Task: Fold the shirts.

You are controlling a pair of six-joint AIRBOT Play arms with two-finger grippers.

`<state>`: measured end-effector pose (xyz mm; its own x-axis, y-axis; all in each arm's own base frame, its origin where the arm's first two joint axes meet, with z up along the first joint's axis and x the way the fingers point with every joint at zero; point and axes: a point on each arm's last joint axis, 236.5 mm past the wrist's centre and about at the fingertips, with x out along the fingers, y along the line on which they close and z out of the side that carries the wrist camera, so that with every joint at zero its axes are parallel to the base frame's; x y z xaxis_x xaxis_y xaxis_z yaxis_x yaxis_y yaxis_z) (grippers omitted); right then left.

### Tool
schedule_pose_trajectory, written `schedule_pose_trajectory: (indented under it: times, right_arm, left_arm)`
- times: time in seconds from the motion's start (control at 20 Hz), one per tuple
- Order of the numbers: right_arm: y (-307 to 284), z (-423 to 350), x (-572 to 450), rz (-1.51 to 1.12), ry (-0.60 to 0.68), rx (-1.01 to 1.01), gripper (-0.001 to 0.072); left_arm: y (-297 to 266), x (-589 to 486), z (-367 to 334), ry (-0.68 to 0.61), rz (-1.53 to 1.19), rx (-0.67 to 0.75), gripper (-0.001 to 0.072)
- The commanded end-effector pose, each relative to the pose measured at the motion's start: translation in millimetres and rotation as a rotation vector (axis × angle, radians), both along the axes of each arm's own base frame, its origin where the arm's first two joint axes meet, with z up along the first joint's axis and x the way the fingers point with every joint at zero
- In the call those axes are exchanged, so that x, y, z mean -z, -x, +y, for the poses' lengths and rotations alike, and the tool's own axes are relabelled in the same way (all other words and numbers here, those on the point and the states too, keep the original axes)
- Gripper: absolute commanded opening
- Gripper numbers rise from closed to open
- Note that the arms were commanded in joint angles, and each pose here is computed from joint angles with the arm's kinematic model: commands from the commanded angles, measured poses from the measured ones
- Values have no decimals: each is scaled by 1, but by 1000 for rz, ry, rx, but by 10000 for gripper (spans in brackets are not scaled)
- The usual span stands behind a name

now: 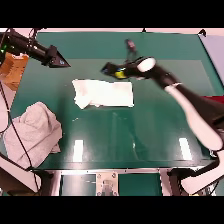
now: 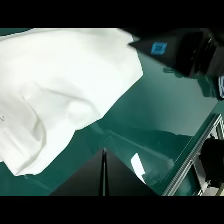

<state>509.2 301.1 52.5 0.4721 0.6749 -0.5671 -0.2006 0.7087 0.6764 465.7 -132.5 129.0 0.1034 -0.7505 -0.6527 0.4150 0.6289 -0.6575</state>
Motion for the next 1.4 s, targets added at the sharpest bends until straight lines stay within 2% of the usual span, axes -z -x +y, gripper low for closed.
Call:
schedule_pose_trajectory:
  times: [0.0,0.1,0.2,0.4,0.6,0.65,0.7,0.75,0.9,1.0,1.2,1.35]
  right_arm:
    - [25,-132,22,221,139,35,570]
    - [40,-176,56,347,122,103,584]
    - [56,-180,91,431,67,133,601]
    - [64,-120,135,498,-62,63,601]
    - [51,-55,136,475,-187,-19,596]
    - [44,-50,129,442,-186,-35,450]
    - [36,-46,118,398,-185,-55,72]
    - [28,-44,102,365,-194,-71,16]
    - [-1,-61,22,227,-240,-107,15]
    - [-23,-99,-51,80,-256,-58,15]
    - [-30,-226,-168,-128,-262,142,15]
    - [-7,-331,-201,-169,-247,317,14]
  left_arm:
    - [4,1,0,-3,11,14,25]
    - [4,1,0,-2,9,12,25]
    - [4,1,0,-2,10,12,25]
    - [4,1,0,-2,12,13,25]
    - [5,1,0,-2,22,11,25]
    - [7,1,0,-2,30,16,25]
    - [10,3,0,-2,40,21,25]
    - [12,5,0,-2,51,24,25]
    - [16,15,0,2,86,27,25]
    - [16,15,0,2,87,26,25]
    - [15,15,0,2,86,26,25]
    - [15,15,0,2,85,23,25]
